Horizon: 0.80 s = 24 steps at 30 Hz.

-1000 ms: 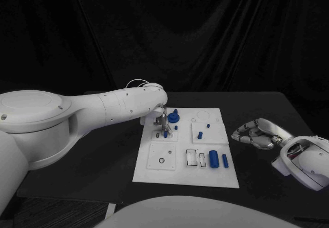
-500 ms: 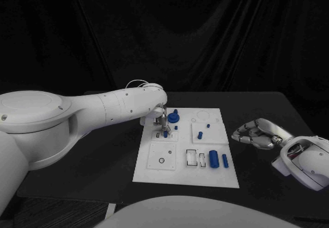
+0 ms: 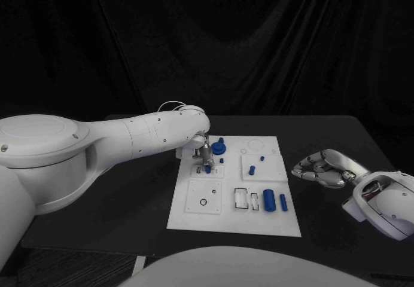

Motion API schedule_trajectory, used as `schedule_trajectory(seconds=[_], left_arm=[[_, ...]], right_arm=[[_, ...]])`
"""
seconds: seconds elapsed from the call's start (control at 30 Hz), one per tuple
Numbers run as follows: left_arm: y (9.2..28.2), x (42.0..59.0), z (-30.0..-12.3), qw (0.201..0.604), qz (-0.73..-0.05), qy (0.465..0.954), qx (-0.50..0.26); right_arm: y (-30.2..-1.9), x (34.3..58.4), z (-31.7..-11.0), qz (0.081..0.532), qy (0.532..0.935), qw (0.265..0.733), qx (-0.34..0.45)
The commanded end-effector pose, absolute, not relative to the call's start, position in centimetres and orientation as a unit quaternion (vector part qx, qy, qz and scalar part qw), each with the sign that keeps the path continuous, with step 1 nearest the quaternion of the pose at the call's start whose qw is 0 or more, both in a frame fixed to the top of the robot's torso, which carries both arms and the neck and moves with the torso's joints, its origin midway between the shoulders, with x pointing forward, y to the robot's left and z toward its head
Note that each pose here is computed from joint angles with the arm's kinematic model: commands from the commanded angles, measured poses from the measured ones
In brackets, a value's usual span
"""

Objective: Assemble the parts on the task board

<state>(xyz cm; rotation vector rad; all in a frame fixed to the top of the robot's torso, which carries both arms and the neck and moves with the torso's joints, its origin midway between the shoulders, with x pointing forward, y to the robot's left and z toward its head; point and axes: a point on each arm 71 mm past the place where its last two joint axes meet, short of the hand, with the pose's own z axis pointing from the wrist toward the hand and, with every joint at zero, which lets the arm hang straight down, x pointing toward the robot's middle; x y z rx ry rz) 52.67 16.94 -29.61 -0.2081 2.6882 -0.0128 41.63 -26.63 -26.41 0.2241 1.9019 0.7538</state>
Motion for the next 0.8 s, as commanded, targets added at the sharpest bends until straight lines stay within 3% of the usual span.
schedule_trajectory(seconds=[0.03,0.47,0.8], left_arm=[[17.0,52.4,-29.9,0.216,0.0,0.973,-0.077],[17.9,51.8,-29.6,0.255,-0.018,0.96,-0.11],[18.7,50.9,-28.7,0.325,-0.03,0.939,-0.107]], right_arm=[[-26.8,41.6,-26.5,0.309,0.791,0.519,0.098],[-26.9,41.6,-26.5,0.306,0.792,0.519,0.099],[-27.1,41.7,-26.5,0.306,0.79,0.522,0.1]])
